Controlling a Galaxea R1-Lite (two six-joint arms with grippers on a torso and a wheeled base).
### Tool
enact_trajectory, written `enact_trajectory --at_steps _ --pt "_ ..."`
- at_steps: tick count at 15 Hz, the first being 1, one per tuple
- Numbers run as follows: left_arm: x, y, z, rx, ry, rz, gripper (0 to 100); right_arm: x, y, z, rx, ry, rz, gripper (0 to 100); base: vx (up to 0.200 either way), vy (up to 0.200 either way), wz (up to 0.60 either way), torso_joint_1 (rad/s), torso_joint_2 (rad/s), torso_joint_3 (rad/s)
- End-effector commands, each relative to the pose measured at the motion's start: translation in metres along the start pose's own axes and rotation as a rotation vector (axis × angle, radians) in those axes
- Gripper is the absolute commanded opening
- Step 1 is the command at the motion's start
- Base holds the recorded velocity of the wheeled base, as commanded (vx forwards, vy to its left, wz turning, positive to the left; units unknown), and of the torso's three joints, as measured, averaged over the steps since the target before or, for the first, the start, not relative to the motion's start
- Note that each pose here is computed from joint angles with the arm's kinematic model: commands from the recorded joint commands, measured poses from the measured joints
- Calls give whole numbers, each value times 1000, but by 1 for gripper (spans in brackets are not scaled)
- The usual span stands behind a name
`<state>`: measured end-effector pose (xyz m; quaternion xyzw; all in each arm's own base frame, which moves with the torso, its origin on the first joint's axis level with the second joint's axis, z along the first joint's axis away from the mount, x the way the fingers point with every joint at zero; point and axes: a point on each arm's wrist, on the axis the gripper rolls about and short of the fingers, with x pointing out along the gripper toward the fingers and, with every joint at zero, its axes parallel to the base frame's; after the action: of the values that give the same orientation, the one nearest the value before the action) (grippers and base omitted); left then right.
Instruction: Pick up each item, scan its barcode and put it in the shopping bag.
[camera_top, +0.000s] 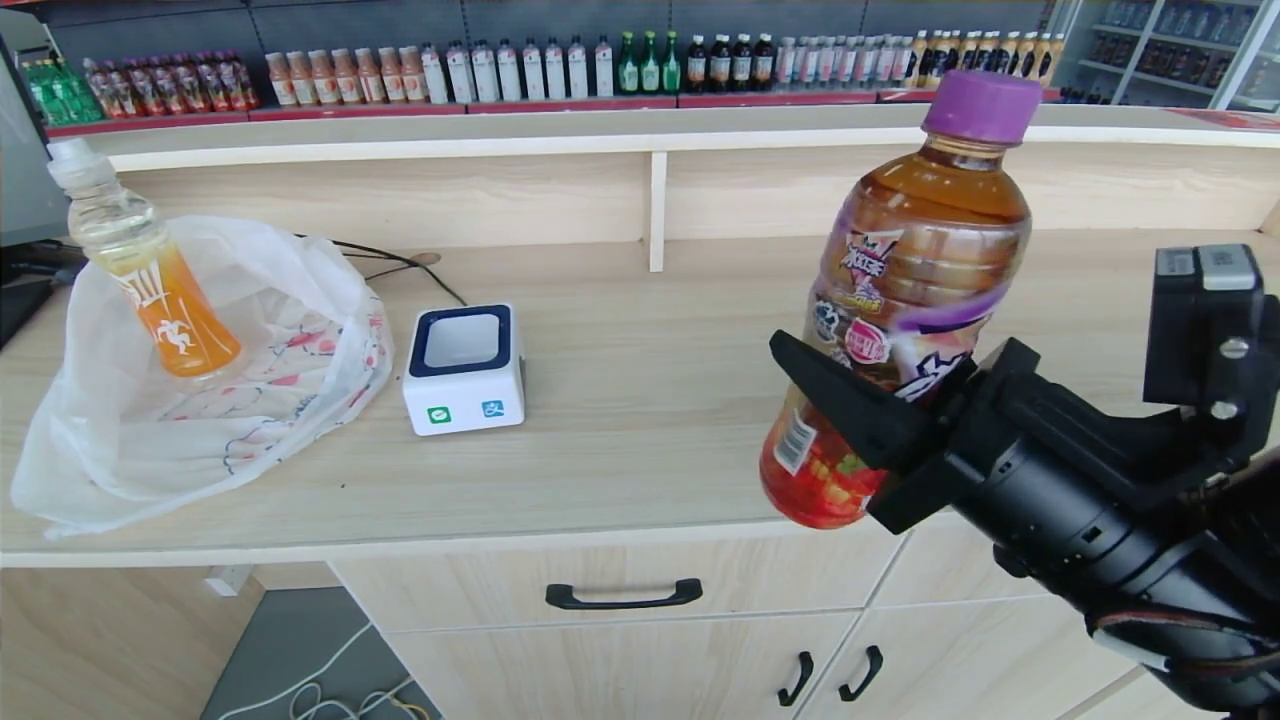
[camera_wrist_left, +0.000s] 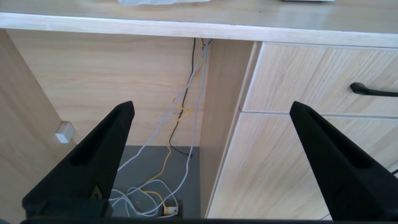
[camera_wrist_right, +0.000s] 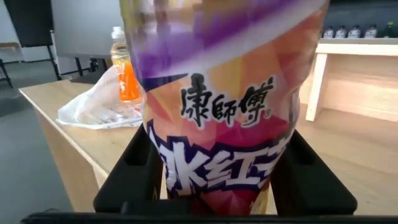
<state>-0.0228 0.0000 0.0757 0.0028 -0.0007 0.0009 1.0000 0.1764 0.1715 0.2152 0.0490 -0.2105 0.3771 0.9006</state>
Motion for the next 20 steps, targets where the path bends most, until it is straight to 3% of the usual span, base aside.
enact_trajectory --at_steps 1,5,13,16,20 --pt "0 0 0 1 -2 1 100 2 -3 -1 -42 12 -149 0 0 0 0 0 0 0" --pt "0 0 0 1 0 0 100 0 -5 1 -76 22 -305 0 0 0 0 0 0 0" --pt "0 0 0 1 -2 0 100 2 -6 8 -59 -7 -312 0 0 0 0 0 0 0" --pt "0 0 0 1 -2 1 100 5 -8 12 -57 -27 -318 0 -200 0 0 9 9 1" --pt "0 0 0 1 -2 1 100 5 -12 14 -62 -39 -334 0 0 0 0 0 0 0"
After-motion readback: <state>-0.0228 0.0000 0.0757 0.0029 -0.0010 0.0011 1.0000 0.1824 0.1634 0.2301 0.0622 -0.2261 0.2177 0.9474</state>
